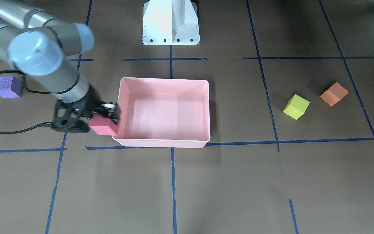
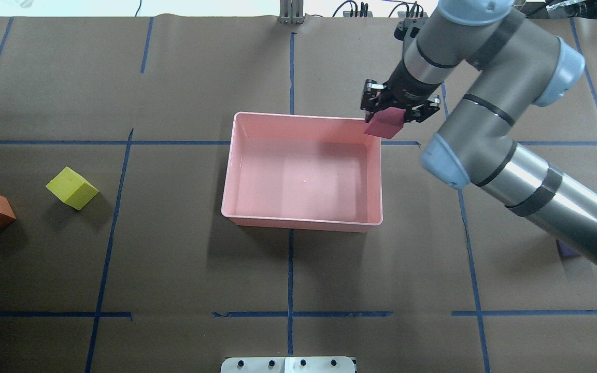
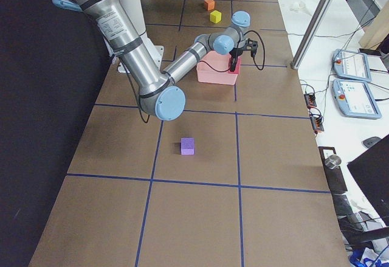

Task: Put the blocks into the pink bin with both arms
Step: 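Carry the pink cube with the right gripper into the pink bin and release, then raise the right gripper from the bin while the left gripper reaches for the yellow cube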

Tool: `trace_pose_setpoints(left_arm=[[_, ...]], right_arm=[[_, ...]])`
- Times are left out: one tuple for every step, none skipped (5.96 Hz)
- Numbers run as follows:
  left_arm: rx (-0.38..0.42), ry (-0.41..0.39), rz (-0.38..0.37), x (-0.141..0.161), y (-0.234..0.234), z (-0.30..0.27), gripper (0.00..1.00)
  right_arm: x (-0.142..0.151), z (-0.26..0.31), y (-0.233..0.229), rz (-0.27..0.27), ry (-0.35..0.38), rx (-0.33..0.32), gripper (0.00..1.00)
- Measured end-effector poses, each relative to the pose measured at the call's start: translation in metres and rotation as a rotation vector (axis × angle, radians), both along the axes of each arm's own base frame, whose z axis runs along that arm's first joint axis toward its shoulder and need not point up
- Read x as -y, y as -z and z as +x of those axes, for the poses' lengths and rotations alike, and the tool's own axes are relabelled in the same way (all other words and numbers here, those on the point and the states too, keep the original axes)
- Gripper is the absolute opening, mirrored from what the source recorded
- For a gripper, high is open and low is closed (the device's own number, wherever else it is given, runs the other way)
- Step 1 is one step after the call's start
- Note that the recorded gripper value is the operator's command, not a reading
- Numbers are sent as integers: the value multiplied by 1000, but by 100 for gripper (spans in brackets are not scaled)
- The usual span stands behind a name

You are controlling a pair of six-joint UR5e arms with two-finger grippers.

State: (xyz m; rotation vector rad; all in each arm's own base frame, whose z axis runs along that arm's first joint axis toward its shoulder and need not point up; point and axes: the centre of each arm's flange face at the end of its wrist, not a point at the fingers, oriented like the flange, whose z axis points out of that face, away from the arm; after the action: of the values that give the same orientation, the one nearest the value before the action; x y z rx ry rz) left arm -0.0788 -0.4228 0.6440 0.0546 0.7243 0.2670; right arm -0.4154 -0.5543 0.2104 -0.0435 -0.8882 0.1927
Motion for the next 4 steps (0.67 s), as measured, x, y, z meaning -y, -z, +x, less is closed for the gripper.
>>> trace_pose_setpoints(left_arm=[[0, 0, 3, 0, 0, 0, 100], [0, 0, 10, 1, 2, 0, 100], [3, -9, 20, 4, 5, 3, 100], [5, -20, 62, 13, 18, 9, 100]], right_arm=[[-19, -34, 41, -16, -30, -54, 100], [-33, -51, 57, -13, -57, -83, 100], [-40, -55, 62, -1, -65, -90, 100], [-42, -44, 64, 21, -55, -94, 100]])
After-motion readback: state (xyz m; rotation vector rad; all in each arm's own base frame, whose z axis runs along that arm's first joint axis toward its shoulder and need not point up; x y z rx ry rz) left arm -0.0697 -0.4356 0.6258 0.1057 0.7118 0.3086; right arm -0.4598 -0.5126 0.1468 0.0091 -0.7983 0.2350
